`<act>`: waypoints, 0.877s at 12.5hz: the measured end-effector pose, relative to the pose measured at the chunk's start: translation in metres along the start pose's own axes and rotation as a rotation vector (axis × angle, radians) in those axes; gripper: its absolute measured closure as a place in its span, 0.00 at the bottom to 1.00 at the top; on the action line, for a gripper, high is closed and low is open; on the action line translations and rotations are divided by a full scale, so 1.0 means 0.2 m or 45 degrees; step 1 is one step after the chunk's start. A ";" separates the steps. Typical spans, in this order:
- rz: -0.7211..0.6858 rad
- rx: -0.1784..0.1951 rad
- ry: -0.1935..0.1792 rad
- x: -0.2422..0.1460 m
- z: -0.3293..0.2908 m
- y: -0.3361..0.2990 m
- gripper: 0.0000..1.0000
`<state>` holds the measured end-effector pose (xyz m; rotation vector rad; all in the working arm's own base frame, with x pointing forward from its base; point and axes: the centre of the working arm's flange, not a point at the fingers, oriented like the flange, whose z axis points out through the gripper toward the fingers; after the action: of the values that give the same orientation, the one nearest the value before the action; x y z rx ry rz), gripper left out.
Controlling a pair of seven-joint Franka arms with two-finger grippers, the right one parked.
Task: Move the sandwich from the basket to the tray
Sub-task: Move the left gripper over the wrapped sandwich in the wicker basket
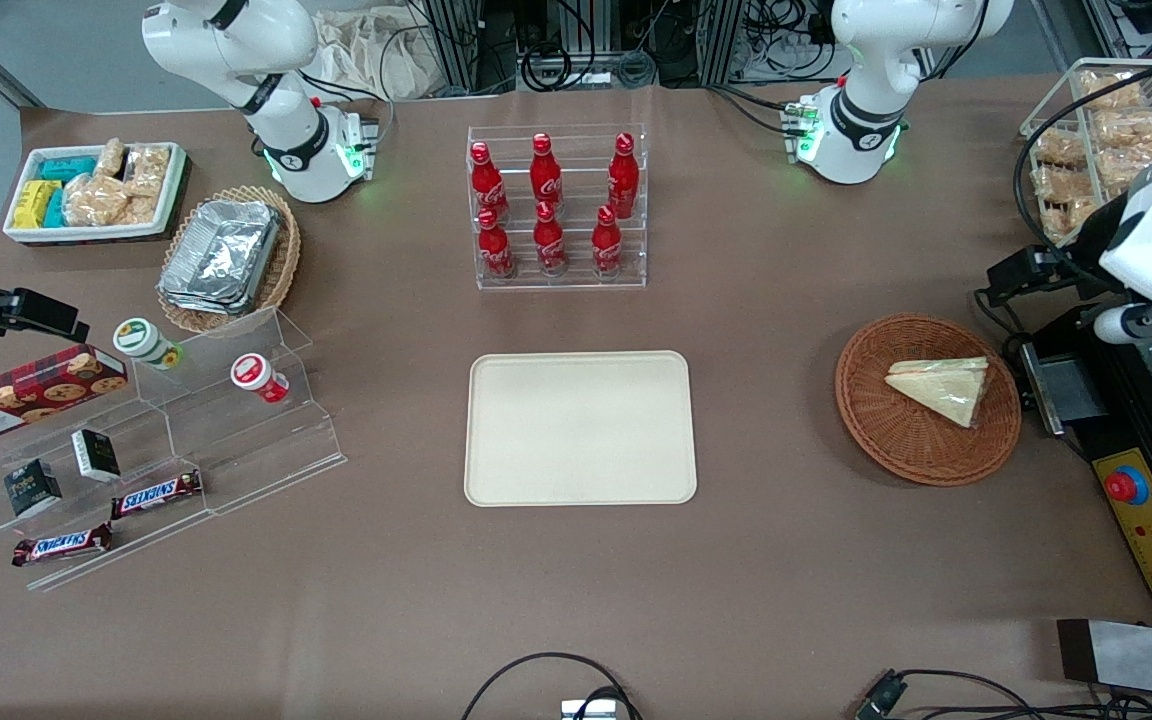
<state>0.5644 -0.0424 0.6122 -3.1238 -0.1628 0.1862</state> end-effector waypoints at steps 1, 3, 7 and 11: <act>-0.048 0.000 -0.010 0.02 0.02 -0.03 0.00; -0.146 -0.003 -0.024 0.06 0.08 -0.11 0.00; -0.312 -0.028 0.009 0.15 0.31 -0.26 0.00; -0.458 -0.126 0.062 0.11 0.63 -0.42 0.00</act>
<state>0.5624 0.0436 0.4848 -3.1189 -0.7445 0.0988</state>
